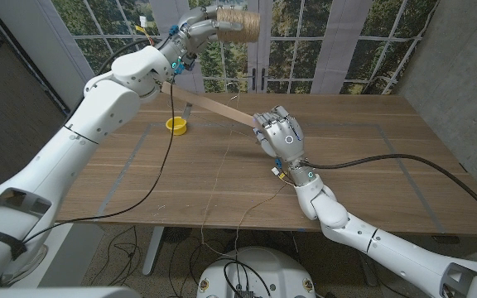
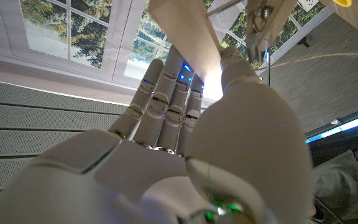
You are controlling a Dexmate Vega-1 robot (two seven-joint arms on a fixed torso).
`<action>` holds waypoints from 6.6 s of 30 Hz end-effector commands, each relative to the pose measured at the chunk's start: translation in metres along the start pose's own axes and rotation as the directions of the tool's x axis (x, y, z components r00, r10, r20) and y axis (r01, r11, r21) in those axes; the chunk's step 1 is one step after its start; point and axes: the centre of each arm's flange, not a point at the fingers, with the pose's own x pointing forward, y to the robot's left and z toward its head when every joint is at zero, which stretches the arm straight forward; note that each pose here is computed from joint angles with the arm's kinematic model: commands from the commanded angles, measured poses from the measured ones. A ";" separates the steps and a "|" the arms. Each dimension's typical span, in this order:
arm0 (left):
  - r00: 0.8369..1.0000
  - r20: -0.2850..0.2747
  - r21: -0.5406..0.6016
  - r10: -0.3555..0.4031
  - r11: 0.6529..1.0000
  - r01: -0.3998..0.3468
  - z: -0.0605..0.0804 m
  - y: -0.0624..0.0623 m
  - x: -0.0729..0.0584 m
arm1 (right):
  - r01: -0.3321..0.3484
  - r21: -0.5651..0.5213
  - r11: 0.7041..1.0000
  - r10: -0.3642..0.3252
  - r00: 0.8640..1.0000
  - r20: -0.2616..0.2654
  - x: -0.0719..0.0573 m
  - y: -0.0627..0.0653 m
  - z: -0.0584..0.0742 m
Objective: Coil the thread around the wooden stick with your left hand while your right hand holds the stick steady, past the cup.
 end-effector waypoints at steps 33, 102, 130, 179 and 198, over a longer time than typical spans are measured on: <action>0.991 -0.013 0.029 0.132 0.991 -0.131 -0.019 0.013 -0.063 | -0.078 -0.184 0.980 0.017 0.950 -0.312 0.035 0.004 -0.085; 0.900 -0.425 -0.148 0.096 0.974 -0.174 -0.123 0.039 -0.079 | 0.259 -0.199 0.945 -0.298 0.933 -0.202 0.027 -0.055 -0.077; 0.902 -0.390 -0.175 0.185 0.947 -0.270 -0.112 0.069 -0.069 | 0.227 -0.175 0.958 -0.237 0.971 -0.039 0.010 -0.038 -0.051; 0.971 -0.237 -0.120 0.037 0.991 -0.067 -0.027 0.032 -0.035 | 0.053 -0.143 0.988 -0.040 0.995 0.095 0.000 -0.004 -0.029; 0.976 -0.207 -0.141 -0.063 0.989 0.034 -0.025 0.005 -0.047 | 0.018 -0.162 0.987 -0.009 0.998 0.059 0.007 0.006 -0.039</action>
